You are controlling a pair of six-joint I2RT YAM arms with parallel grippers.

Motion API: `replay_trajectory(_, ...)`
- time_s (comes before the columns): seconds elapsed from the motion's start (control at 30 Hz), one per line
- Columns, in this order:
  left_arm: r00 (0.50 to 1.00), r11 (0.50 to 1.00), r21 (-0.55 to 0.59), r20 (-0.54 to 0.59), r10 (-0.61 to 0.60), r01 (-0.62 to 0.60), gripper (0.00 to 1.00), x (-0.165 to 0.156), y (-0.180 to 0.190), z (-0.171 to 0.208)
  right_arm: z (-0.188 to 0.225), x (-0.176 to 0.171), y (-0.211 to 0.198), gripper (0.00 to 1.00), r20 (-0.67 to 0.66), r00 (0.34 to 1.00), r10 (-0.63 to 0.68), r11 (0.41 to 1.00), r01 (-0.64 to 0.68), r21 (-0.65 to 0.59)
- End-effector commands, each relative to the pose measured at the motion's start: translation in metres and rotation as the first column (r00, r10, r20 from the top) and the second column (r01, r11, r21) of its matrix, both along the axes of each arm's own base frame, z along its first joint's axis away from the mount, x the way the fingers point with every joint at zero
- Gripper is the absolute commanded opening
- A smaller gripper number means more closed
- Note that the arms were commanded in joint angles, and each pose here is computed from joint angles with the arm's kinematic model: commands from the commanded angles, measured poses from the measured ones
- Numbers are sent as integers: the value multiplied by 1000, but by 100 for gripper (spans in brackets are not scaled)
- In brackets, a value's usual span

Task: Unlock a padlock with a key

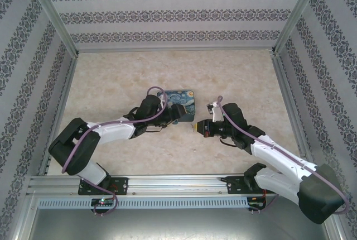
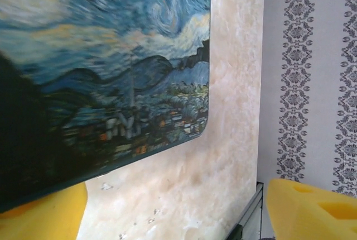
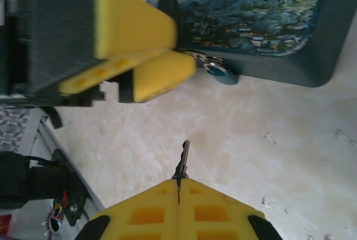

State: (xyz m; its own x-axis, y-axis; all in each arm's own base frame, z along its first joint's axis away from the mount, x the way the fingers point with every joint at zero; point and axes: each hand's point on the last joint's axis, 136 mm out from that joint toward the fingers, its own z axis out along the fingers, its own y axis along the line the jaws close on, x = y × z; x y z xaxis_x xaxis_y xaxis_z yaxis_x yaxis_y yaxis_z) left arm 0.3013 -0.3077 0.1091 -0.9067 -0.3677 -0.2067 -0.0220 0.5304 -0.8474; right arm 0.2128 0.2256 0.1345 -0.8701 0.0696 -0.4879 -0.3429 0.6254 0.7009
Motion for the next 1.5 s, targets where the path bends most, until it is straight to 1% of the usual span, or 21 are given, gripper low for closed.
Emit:
replay_trajectory(0.0,998,993,-115,58,-27,33,78,4,-30,33,8,-4,5,0,19,999,43,998,-44,47)
replay_trajectory(0.07,998,991,-129,61,-22,30,72,3,-37,35,10,-2,5,0,19,999,33,998,-34,61)
replay_trajectory(0.17,998,989,-148,61,-19,28,67,2,-45,36,14,1,6,0,27,999,18,997,-20,77)
replay_trajectory(0.37,998,988,-151,57,-23,31,61,-5,-51,34,16,5,5,0,32,999,-5,997,3,81)
replay_trajectory(0.6,999,987,-159,48,5,3,54,-10,-48,31,15,12,3,0,38,999,-30,997,27,72)
replay_trajectory(0.73,999,984,-179,49,18,-9,49,-11,-49,34,13,17,1,0,37,998,-52,996,49,71)
replay_trajectory(0.83,999,982,-188,50,20,-11,47,-11,-50,36,13,19,-1,0,38,997,-65,996,62,71)
replay_trajectory(0.93,998,982,-190,51,19,-9,42,-12,-52,38,11,21,-2,0,33,997,-70,995,67,71)
replay_trajectory(1.1,998,980,-199,56,21,-10,39,-12,-54,40,6,22,-4,0,23,997,-79,995,78,70)
replay_trajectory(1.3,998,980,-196,56,21,-10,28,-12,-55,39,2,22,-6,0,17,996,-87,994,86,67)
replay_trajectory(1.4,998,980,-196,57,18,-7,26,-13,-57,39,1,23,-7,0,16,996,-92,994,91,67)
replay_trajectory(1.47,998,982,-190,53,17,-7,30,-13,-57,37,2,23,-7,0,18,995,-95,993,94,71)
